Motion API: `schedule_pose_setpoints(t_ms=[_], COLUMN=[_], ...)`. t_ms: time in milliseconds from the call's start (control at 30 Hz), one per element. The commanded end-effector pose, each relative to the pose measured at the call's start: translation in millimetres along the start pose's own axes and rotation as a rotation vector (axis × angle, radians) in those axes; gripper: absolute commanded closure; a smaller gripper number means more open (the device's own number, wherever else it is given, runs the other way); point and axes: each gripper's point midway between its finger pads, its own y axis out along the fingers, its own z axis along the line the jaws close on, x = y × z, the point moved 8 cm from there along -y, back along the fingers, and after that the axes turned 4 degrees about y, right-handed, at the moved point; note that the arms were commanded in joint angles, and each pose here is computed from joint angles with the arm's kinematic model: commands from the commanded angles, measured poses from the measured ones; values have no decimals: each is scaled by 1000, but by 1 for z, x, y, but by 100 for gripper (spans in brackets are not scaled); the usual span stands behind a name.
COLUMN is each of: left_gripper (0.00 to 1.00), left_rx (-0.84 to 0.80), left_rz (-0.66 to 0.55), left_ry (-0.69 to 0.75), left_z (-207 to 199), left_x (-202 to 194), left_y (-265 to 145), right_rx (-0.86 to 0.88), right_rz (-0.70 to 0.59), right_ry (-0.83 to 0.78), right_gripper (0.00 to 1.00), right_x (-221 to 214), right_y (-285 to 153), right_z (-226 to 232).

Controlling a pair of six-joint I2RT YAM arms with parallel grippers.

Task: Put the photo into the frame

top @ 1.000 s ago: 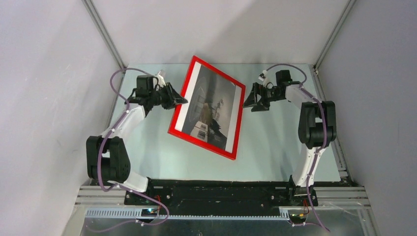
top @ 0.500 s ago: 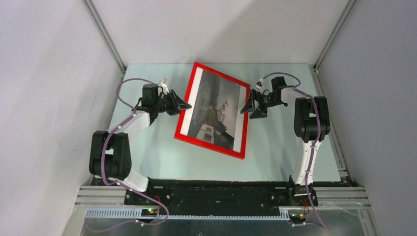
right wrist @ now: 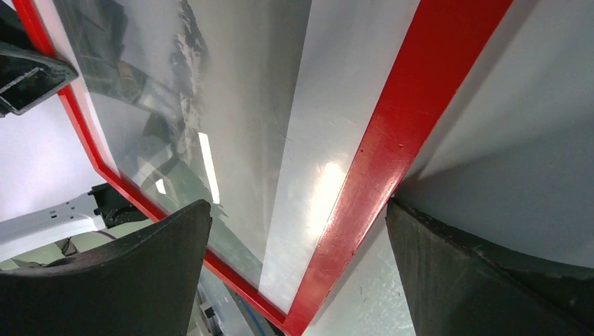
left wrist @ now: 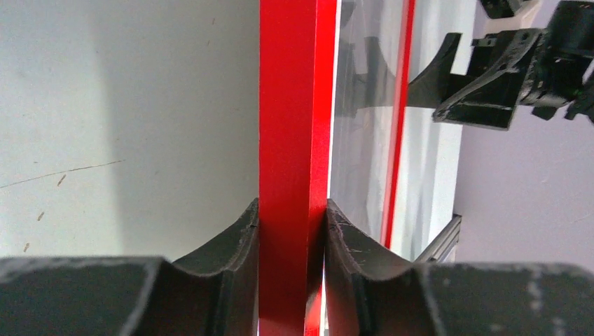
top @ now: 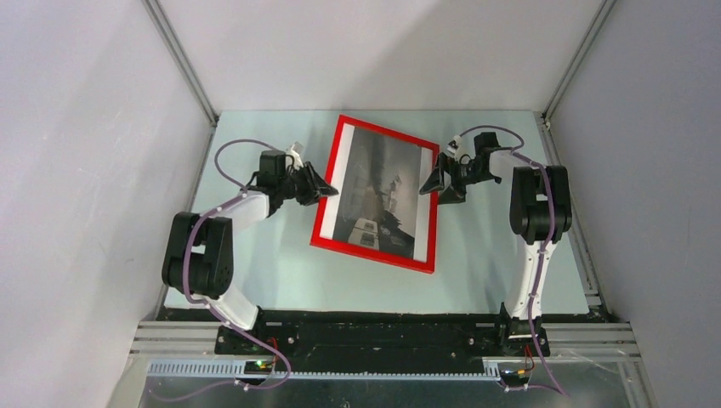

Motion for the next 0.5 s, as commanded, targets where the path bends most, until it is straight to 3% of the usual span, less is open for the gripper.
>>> schedule_pose_setpoints(t_ms=[0, 167, 467], left_gripper=[65, 56, 51], left_rx=[61, 71, 79], left_rz=[67, 97, 165], left_ry=[48, 45, 57], left_z=[13, 18, 23], left_x=[-20, -25, -37], left_y=[11, 20, 41], right_rx=[-33, -48, -61], right_rz=[-35, -56, -47], right_ry=[-30, -32, -27], right_gripper=[1, 1, 1], right_x=[10, 11, 2], right_y=[-7, -16, -16], right_z=[-6, -9, -15])
